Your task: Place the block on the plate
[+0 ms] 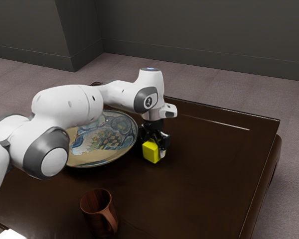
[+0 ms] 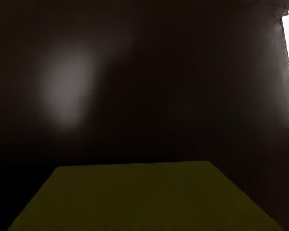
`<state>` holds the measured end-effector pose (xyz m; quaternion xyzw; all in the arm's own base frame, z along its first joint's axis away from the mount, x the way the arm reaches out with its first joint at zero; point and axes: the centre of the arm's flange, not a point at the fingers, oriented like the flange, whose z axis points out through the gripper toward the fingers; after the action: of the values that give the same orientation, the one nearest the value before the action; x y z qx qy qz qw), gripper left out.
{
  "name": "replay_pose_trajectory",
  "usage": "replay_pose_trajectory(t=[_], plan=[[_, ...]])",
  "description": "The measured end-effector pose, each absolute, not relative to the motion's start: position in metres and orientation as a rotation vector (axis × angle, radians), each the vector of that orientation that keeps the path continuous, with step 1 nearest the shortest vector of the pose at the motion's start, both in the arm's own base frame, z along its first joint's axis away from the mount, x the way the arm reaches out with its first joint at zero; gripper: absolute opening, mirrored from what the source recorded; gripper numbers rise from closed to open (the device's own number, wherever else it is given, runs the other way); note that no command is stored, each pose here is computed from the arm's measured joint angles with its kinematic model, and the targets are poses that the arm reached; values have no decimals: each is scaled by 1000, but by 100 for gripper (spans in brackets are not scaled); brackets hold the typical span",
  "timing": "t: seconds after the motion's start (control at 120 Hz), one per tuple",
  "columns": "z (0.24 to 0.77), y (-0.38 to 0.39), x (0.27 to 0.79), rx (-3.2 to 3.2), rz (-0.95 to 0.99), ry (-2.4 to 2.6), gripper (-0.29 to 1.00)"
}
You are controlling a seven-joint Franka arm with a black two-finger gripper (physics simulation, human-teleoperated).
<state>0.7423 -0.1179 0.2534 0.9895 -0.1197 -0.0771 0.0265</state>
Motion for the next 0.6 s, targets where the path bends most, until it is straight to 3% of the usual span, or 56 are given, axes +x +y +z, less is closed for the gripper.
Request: replay_pose_trajectory(t=[0.167, 0.4, 0.6], plan=[[285, -123, 743, 3065, -186, -352, 39], [377, -124, 736, 3074, -64, -334, 36], [392, -27, 737, 3115, -84, -123, 36]])
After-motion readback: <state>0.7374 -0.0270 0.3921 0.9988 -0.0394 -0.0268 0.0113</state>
